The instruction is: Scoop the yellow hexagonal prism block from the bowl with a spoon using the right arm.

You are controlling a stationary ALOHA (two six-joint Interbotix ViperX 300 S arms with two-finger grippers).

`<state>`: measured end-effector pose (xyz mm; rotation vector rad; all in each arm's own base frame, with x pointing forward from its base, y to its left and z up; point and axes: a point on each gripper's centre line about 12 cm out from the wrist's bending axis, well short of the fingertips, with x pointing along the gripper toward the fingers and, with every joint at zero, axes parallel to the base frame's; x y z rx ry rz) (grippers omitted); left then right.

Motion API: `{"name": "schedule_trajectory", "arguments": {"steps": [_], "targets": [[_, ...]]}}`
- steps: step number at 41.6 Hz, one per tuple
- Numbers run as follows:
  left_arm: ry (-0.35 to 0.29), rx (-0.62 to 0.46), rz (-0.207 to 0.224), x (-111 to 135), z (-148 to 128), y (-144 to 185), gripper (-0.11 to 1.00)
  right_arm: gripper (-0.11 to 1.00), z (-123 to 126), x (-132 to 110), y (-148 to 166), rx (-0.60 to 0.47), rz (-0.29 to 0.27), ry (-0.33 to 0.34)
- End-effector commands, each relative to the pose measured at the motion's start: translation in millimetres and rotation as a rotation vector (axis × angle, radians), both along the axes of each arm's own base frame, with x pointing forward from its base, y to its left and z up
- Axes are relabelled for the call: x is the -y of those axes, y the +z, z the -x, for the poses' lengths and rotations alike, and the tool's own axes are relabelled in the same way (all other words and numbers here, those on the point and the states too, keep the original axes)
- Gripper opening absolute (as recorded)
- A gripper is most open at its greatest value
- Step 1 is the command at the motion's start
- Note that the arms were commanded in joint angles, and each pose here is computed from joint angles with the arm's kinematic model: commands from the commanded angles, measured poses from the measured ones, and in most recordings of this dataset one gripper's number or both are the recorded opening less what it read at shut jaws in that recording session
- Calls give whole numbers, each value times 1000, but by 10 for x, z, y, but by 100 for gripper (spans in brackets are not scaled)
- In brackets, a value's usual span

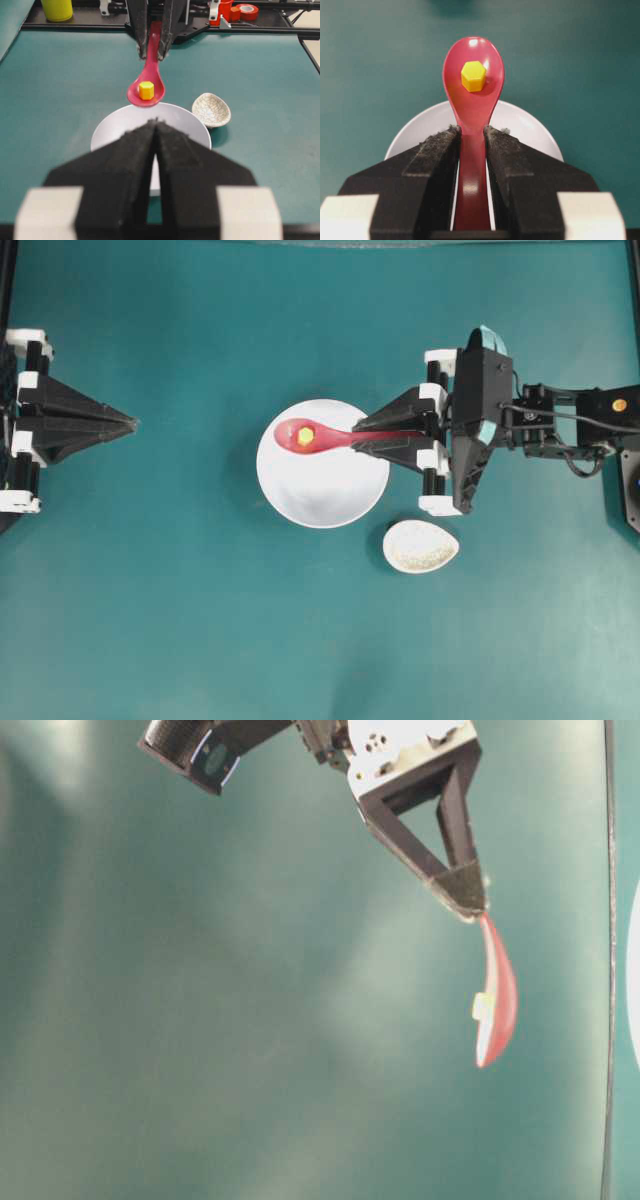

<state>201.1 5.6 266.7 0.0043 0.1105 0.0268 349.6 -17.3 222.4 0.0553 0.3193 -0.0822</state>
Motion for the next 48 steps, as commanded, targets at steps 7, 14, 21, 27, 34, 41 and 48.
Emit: {"name": "schedule_trajectory", "arguments": {"steps": [7,14,21,27,34,41,48], "targets": [[1,12,0,-3,-21,29,0,23,-6,-8,137,46,-2,0],[1,11,1,-3,-21,27,0,23,1,-10,124,41,0,2],[1,14,0,-3,-19,32,0,23,6,-15,122,40,-1,3],[1,14,0,-3,-19,32,0,23,41,-14,98,20,0,5],[1,12,0,-3,-19,30,0,23,101,-22,133,30,-3,5],[1,12,0,-3,-19,30,0,23,136,-28,134,30,-3,7],[1,5,0,-3,-20,20,0,23,142,-25,120,20,-1,8]]}}
